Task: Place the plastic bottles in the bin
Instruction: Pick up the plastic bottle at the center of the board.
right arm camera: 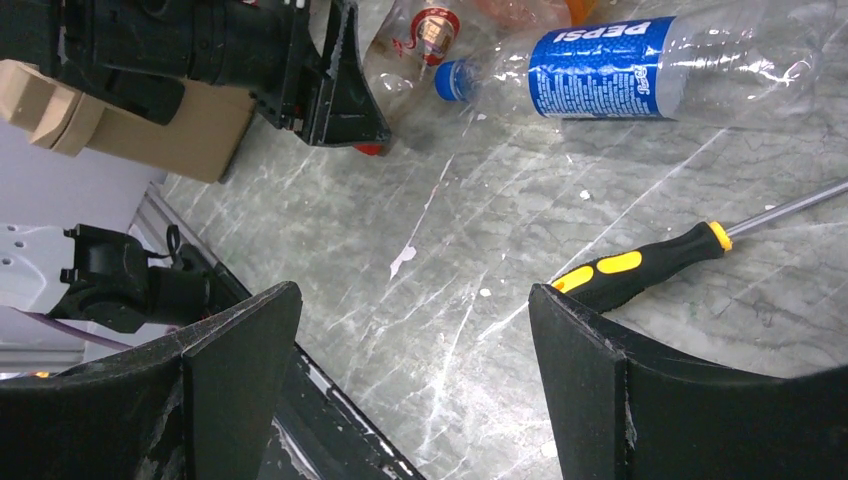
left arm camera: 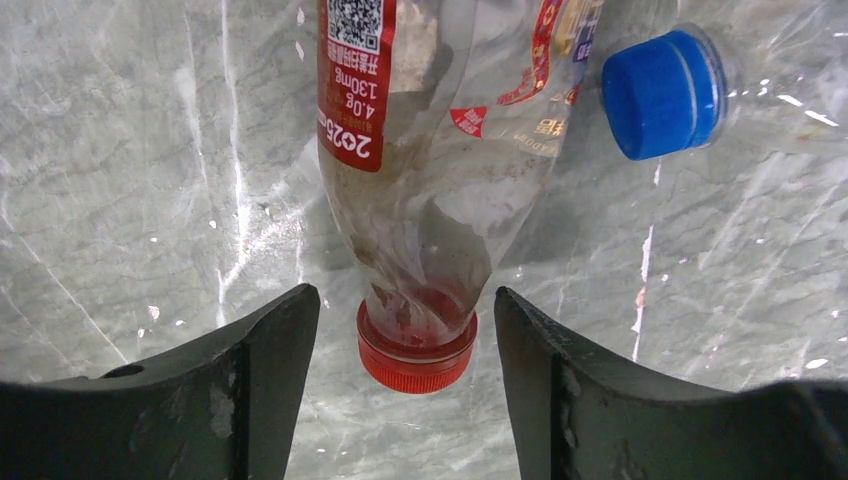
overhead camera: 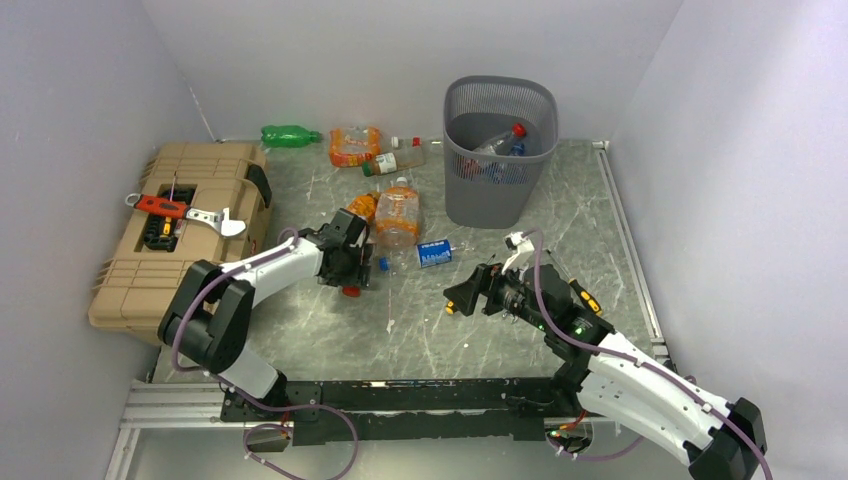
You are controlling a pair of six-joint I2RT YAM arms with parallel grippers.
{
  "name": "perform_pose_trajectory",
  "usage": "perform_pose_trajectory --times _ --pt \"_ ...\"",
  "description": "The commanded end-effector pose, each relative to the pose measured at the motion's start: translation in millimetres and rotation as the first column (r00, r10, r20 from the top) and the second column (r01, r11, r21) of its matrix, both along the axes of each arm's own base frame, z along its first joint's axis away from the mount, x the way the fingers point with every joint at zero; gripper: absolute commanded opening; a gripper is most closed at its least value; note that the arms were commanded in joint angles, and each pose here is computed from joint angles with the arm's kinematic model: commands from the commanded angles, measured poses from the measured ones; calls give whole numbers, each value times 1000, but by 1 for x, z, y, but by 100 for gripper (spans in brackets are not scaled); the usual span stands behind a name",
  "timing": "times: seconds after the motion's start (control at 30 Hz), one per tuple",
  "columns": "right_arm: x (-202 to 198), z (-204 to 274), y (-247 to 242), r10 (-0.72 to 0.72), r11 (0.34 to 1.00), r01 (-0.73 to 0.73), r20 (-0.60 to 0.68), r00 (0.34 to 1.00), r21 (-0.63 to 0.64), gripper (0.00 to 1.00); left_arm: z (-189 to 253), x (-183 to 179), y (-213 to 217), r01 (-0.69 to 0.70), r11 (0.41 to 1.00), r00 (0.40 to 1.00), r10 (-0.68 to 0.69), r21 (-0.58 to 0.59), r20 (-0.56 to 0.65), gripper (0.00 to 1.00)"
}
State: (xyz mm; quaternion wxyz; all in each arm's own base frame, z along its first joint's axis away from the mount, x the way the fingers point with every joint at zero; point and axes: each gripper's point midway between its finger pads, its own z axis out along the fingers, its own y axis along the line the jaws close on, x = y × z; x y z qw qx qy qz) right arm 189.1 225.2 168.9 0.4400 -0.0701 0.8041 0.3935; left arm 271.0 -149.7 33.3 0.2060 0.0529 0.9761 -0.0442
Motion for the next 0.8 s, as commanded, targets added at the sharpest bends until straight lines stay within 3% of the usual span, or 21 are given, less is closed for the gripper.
perform_pose_trajectory --times 0.0,0.17,0.37,0.53,0.6,0.67,0.77 --pt "1 11 2 -6 999 5 26 1000 35 88 2 8 -4 35 999 999 -35 -3 10 67" --pt "1 12 1 -10 999 9 26 1000 37 88 3 4 -6 36 999 999 -36 -21 10 55" --pt "-1 9 1 -10 999 10 16 1000 41 87 14 0 -6 38 998 998 -36 -44 46 25" --pt "-9 26 10 47 995 -49 24 999 91 90 77 -2 -7 92 992 983 -77 -81 168 12" --pt "-13 47 16 88 988 -93 51 995 119 92 112 -3 -7 166 982 956 -138 -90 257 7" --pt "-17 65 21 131 980 -141 76 988 138 93 154 -3 -3 271 961 888 -229 -51 399 0" --pt "-25 103 32 210 958 -231 135 968 168 93 195 -8 -13 469 883 736 -404 20 543 0"
